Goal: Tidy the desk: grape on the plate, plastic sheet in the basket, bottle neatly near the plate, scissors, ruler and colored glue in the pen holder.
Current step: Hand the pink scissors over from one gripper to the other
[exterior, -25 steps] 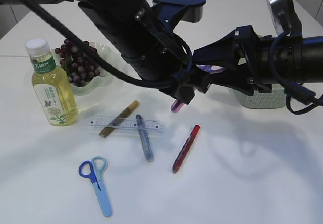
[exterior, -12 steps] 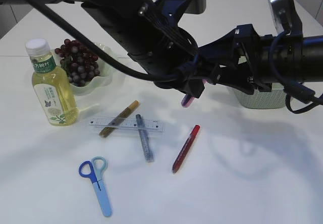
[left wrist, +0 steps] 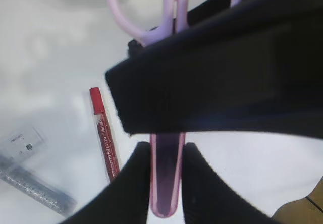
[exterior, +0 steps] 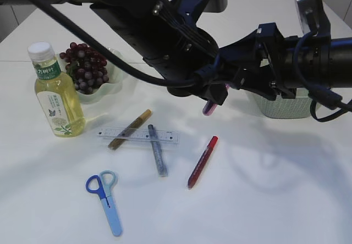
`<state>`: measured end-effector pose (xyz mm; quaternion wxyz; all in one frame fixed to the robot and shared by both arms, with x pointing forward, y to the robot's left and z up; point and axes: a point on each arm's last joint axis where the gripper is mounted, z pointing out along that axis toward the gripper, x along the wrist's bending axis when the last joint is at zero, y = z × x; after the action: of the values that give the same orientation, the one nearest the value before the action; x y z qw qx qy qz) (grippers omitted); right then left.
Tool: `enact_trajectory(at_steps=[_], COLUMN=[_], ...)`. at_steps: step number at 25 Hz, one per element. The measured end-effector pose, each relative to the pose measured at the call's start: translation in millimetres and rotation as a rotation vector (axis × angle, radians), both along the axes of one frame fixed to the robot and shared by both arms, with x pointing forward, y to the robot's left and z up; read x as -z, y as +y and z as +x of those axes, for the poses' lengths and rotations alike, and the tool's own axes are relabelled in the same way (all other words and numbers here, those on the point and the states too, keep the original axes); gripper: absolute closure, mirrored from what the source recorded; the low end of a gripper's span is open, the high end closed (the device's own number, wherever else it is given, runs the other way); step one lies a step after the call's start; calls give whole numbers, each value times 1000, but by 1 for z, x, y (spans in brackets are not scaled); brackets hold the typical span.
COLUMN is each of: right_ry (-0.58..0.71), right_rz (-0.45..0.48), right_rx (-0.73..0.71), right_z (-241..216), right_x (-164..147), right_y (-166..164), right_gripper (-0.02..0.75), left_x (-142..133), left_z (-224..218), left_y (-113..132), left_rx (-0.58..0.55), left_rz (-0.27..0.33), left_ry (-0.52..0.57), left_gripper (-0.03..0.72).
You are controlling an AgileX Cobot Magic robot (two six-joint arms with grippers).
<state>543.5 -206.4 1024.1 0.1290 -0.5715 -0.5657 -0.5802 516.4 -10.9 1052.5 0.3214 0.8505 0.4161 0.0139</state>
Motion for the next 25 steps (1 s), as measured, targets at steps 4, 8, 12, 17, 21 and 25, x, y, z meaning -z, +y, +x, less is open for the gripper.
enact_trajectory(at_steps=[4,8,12,17,21,25], right_ry=[0,0,0,0,0,1], right_rz=[2,2,2,4,9,13], right_rx=[1,1,1,1,4,5], right_z=[0,0,0,0,0,0], right_x=[0,0,0,0,-1,-1], right_y=[0,0,0,0,0,0], right_gripper=[286,349,390,514,554,563], left_x=[0,0,-1,-2,-2,-2], left_z=[0,0,1,2,2,2], left_y=[0,0,-1,-2,-2,-2], left_rx=[-1,-2,-4,-8,-8,-9], left_rz=[-4,-6,-14,-24,-25,-28], left_ry=[-4,-5,-13,-21,-20,-18], left_gripper=[577,577,577,577,577,577])
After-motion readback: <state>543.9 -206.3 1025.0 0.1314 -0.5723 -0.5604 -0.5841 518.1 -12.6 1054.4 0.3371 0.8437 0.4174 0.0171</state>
